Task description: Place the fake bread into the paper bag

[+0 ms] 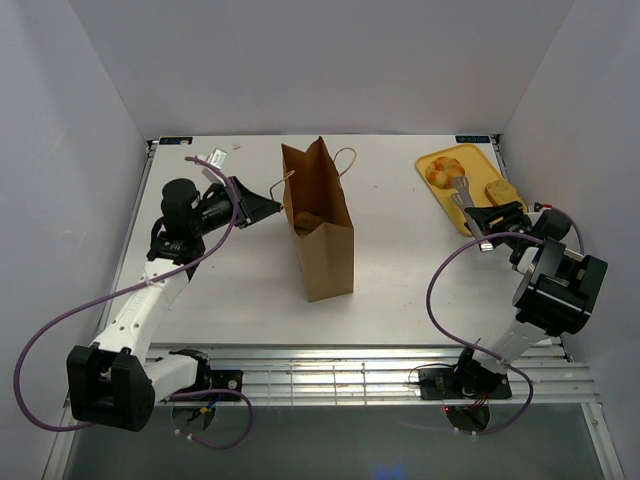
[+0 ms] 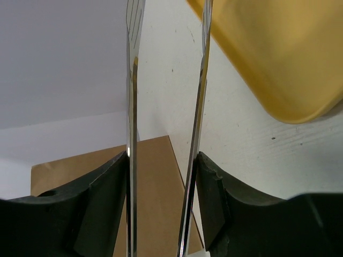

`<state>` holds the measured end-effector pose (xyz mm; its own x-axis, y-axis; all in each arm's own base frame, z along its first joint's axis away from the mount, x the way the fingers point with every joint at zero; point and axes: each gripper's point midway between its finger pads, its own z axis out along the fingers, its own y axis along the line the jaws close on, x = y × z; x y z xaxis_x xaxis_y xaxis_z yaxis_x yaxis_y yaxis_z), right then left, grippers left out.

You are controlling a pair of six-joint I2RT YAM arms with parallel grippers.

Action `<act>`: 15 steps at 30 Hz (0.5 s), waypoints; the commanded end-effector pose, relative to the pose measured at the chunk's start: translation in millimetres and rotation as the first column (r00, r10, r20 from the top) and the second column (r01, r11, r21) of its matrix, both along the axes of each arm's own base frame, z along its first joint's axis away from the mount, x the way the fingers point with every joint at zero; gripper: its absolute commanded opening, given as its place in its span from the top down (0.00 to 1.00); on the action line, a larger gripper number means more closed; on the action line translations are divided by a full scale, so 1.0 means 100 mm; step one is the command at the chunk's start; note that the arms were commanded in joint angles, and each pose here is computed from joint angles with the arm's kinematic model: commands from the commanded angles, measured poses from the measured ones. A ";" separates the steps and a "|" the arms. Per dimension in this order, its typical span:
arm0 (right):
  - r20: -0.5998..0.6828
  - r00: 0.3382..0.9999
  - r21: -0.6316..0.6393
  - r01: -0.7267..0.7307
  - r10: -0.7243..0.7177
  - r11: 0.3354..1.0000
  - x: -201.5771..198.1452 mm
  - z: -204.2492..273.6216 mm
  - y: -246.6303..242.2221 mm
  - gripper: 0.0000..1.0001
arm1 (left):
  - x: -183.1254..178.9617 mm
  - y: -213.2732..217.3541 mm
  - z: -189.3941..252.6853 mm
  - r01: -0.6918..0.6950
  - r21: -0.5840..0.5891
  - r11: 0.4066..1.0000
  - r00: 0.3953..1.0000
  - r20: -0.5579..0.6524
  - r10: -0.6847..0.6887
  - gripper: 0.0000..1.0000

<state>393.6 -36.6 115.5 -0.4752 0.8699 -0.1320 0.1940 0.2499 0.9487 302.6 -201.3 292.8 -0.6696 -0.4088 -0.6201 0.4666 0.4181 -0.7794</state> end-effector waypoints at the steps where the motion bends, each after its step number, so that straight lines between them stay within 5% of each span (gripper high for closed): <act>1: 0.089 0.996 -0.037 0.001 0.002 0.999 0.16 0.21 -0.10 0.43 | -0.04 0.02 -0.02 -0.016 0.010 1.000 1.000 0.004 0.016 1.00; 15: 0.049 0.999 -0.024 -0.015 0.016 1.000 0.32 -0.02 -0.09 0.39 | 0.01 0.01 0.02 -0.036 0.009 0.999 0.999 0.012 0.036 1.00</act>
